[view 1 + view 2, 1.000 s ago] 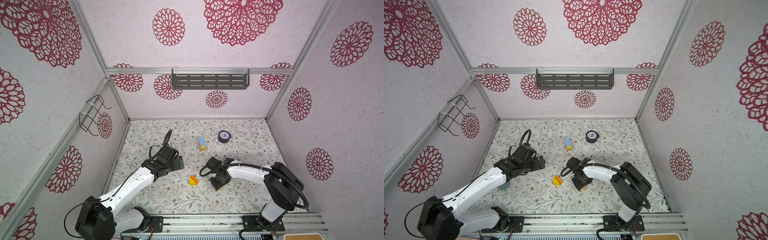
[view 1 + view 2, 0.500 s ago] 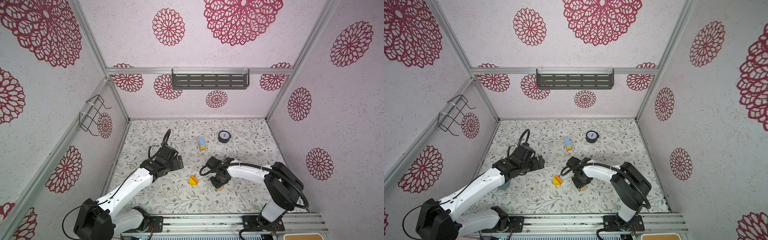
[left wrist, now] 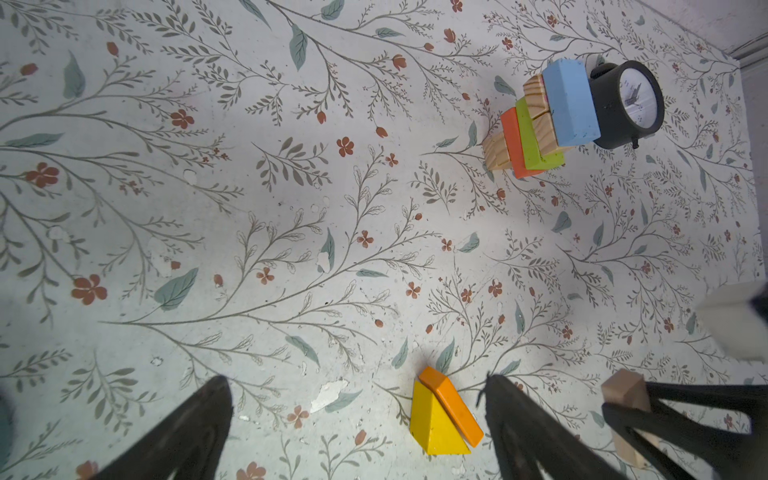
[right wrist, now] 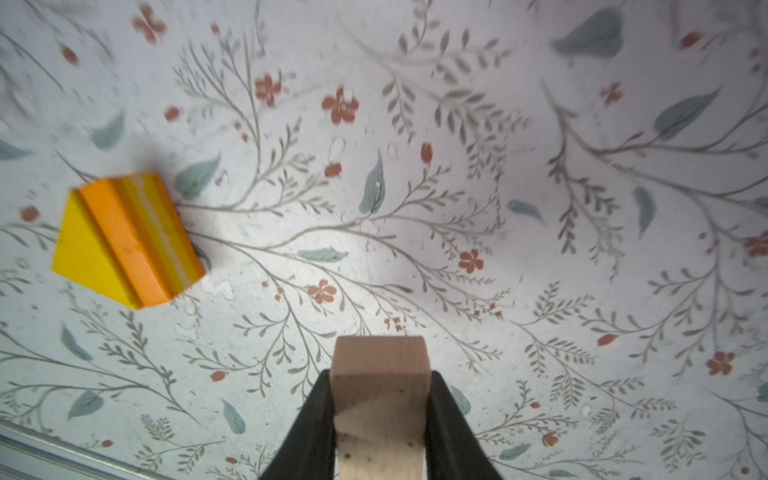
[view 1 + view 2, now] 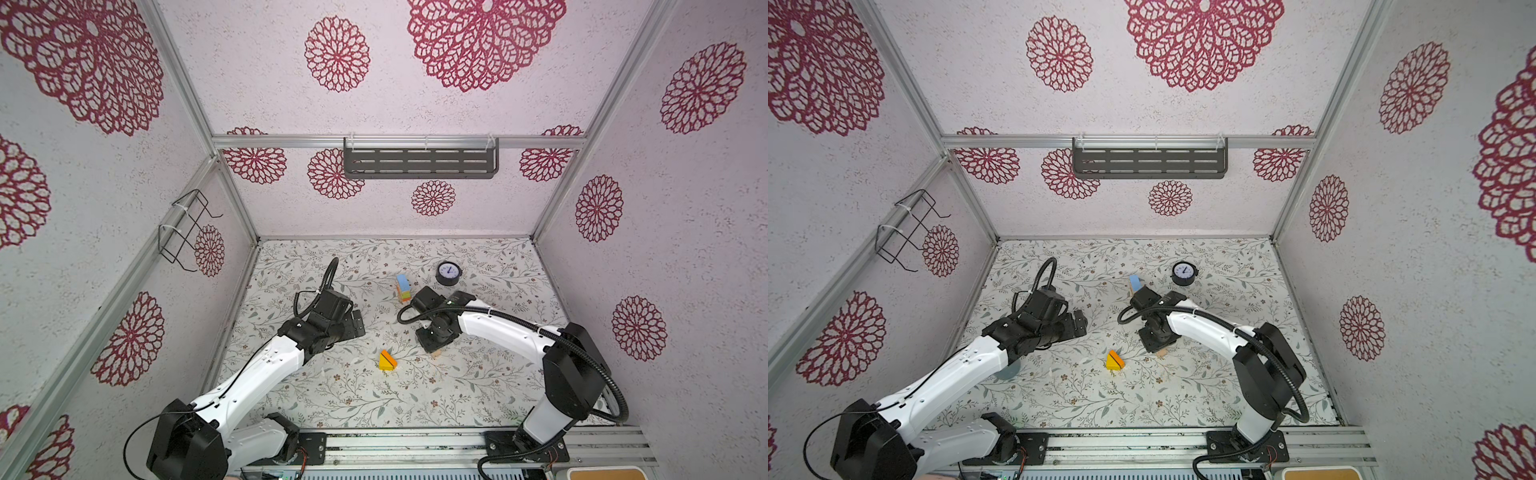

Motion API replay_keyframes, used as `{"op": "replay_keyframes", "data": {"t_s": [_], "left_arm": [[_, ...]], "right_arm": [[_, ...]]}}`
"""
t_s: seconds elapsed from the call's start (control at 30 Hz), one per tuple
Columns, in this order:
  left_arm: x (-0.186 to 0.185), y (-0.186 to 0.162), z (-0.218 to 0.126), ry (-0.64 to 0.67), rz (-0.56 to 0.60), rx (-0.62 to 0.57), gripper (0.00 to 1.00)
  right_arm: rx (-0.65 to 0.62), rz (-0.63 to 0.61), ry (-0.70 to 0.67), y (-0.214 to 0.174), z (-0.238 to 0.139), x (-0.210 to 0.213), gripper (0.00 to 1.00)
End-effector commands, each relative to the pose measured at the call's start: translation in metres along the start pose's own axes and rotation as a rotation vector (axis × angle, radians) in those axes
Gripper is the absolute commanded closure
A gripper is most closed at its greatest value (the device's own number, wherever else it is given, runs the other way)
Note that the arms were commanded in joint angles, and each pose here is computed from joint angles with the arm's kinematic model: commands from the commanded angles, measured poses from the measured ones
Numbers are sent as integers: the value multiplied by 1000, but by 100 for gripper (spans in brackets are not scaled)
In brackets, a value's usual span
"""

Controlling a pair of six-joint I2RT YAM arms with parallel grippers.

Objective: Build the wood block tower
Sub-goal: 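Close the right gripper on the plain wooden block, then lift and carry the wooden block with the right gripper over the stack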

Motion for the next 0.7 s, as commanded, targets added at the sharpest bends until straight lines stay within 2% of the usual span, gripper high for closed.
{"op": "replay_keyframes", "data": {"t_s": [0.0,0.33,0.67], "left_arm": [[3,0,-3,-7,0,-8,3],[4,-4,8,-6,-8,10,3],[3,-4,21,7,-10,18,3]], "right_arm": [[-55,20,10,15,-35,-9,74],[-163,40,21,73,-69,-22,75],[-172,68,33,113,-69,-32,75]]}}
Point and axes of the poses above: each gripper's point midway between its finger pads, its own z axis out along the fingers, its own x axis along the line the jaws close on, y = z × x, the point moved 8 cm from there along -z, back along the fingers, and after that the axes turned 2 degrees about z, right-handed, at the moved point
